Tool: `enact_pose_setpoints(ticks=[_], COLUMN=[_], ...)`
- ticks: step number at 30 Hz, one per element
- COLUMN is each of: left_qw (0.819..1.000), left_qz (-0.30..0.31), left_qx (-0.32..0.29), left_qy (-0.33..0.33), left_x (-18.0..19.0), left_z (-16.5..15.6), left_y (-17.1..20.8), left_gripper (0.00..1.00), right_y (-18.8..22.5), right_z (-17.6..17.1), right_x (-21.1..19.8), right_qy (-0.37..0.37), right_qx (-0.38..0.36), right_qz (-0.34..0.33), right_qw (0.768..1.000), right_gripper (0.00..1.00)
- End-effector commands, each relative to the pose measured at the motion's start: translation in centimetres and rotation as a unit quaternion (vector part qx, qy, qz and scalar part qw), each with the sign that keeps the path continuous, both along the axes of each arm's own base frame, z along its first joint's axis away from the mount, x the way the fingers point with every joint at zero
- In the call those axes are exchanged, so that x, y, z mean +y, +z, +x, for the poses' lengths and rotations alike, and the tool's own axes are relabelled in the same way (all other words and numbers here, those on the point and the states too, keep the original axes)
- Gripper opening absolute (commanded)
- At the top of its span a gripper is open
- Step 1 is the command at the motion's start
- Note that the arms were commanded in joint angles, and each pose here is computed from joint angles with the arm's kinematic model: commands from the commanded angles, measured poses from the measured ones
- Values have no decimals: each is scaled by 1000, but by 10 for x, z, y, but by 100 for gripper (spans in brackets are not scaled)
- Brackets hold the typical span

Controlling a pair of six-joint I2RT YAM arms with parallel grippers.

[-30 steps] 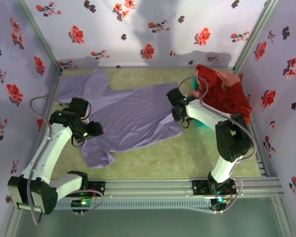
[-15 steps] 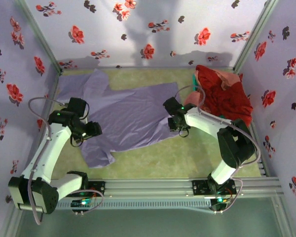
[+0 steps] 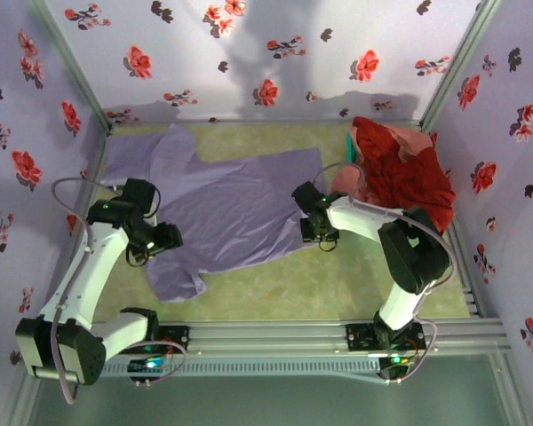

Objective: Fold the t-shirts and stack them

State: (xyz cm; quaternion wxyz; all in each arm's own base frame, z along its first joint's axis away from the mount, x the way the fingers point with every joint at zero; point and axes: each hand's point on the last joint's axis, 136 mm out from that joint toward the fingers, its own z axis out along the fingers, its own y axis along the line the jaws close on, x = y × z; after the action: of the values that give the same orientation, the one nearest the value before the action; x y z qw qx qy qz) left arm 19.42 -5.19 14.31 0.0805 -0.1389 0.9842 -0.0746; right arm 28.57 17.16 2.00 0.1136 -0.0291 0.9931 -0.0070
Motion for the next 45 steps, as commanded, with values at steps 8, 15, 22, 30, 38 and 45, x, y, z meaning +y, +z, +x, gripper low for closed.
enact_pose_setpoints(ticks=[8, 15, 22, 30, 38, 45], left_qw=[999, 998, 992, 973, 963, 953], left_qz=[5, 12, 29, 104, 65, -1], left_qx=[32, 65, 122, 199, 223, 171], left_qy=[6, 10, 15, 44, 133, 252], left_x=[6, 8, 11, 36, 54, 54], left_z=[-23, -39, -54, -56, -37, -10], left_y=[-1, -3, -17, -47, -59, -79], left_gripper=[66, 65, 60, 58, 57, 50], right_y=[-16, 14, 24, 25, 20, 24], right_z=[-16, -38, -62, -67, -72, -73], right_x=[-5, -16, -28, -19, -10, -4], right_qy=[-9, -22, -35, -26, -7, -2], right_qx=[24, 8, 6, 12, 25, 22], right_qz=[-23, -22, -7, 17, 40, 64], right_qw=[999, 999, 999, 999, 999, 998], right_gripper=[22, 0, 0, 0, 0, 0])
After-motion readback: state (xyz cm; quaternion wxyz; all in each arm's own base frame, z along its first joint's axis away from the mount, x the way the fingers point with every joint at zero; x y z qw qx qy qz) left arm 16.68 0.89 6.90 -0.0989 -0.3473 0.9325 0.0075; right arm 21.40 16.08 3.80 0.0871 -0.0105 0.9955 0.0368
